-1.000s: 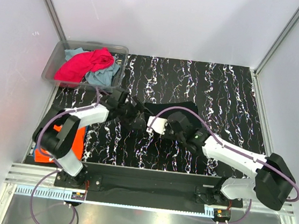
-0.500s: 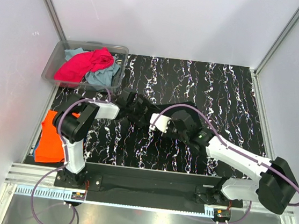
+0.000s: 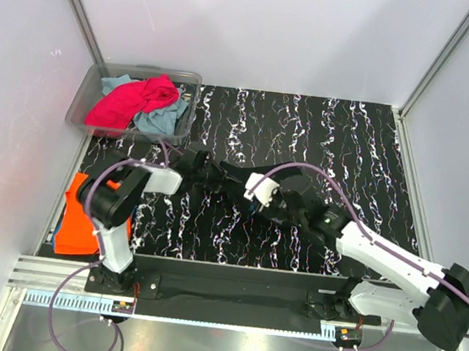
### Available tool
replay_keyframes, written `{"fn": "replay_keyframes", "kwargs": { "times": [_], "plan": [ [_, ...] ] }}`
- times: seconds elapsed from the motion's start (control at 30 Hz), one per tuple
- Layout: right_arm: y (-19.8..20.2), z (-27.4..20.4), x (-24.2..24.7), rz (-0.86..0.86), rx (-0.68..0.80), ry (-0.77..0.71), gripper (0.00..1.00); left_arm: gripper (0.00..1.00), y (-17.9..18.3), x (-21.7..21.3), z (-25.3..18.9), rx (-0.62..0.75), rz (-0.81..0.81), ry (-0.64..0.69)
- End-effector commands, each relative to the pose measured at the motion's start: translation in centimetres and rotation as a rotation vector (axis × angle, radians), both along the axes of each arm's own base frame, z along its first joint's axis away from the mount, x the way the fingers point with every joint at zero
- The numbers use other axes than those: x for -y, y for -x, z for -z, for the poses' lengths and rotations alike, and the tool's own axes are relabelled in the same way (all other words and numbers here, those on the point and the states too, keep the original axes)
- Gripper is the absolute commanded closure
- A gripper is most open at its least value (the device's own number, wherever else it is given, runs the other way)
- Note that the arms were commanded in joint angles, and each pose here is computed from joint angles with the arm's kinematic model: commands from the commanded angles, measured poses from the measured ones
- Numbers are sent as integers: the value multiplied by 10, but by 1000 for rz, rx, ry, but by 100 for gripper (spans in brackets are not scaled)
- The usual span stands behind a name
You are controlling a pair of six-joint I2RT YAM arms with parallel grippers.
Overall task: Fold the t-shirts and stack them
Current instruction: Neatly place the folded tshirt to the corner
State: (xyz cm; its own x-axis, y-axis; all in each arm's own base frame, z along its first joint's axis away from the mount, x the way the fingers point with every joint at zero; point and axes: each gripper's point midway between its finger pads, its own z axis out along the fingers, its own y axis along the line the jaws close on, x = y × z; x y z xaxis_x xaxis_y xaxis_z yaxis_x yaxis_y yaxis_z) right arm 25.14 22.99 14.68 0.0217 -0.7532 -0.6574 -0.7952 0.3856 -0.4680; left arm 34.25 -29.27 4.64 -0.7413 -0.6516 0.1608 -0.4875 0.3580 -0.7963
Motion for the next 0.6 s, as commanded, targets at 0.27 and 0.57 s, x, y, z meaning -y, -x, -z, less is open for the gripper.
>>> {"fn": "replay_keyframes", "kwargs": {
  "times": [0.27, 0.57],
  "plan": [
    [-3, -81, 25, 193, 86, -189, 0, 100, 47, -129, -59, 72, -194, -455],
    [6, -93, 27, 168, 86, -223, 0, 100, 72, -221, -102, 75, -393, -689]
  ]
}}
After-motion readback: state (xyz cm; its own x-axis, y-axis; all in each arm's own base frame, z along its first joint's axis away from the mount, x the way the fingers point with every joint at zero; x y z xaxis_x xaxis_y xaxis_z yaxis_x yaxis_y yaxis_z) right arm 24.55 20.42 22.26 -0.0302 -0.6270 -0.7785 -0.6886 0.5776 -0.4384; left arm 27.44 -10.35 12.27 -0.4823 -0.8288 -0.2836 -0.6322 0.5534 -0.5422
